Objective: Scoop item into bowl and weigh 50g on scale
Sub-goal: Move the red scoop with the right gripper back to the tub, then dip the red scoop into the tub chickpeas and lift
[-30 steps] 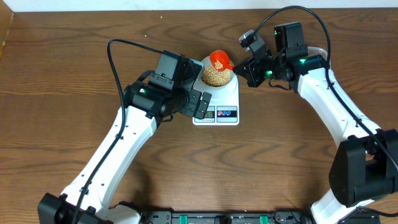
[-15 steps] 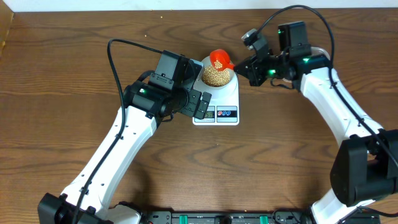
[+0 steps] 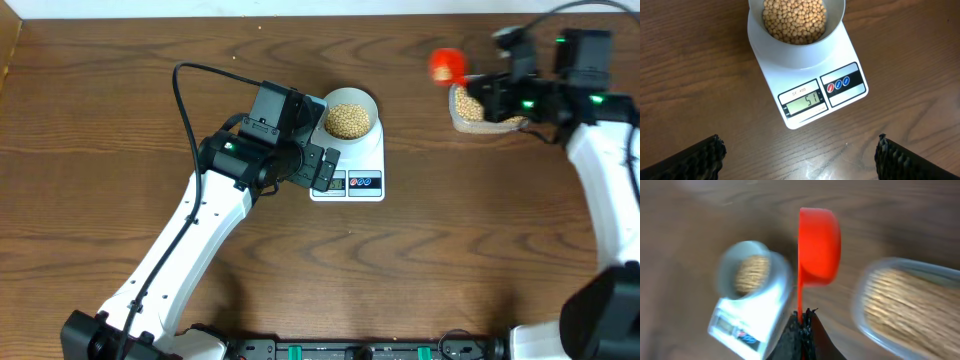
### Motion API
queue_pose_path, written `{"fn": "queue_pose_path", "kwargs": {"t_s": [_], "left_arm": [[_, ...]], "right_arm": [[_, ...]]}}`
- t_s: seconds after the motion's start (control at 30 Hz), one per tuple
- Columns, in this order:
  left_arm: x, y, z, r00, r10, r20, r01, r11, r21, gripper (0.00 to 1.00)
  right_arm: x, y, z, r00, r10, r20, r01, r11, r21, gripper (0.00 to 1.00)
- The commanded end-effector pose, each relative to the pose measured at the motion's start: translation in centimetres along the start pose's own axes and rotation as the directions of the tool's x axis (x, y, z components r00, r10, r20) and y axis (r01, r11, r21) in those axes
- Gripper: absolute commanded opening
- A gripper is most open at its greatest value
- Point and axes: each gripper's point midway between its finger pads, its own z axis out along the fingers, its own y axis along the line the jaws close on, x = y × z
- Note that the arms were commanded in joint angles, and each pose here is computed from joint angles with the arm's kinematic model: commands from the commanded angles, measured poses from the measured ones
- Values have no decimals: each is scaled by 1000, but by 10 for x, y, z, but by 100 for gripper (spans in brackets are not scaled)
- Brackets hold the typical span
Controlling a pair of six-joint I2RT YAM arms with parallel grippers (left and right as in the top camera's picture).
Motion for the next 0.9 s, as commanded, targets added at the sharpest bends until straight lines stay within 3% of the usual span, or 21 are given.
{"fn": "queue_pose_path", "kwargs": {"t_s": [0.0, 0.5, 0.87], "left_arm": [[3, 4, 1, 1000, -5, -4, 5, 1000, -16, 98], [3, 4, 1, 1000, -5, -4, 5, 1000, -16, 98], [3, 4, 1, 1000, -5, -4, 5, 1000, -16, 98]], "right_arm": [[0, -47, -29, 999, 31, -4, -29, 962, 270, 1], [23, -93, -51, 991, 27, -133, 56, 813, 580, 1], [20, -79, -42, 955, -149, -256, 271, 791, 548, 1]]}}
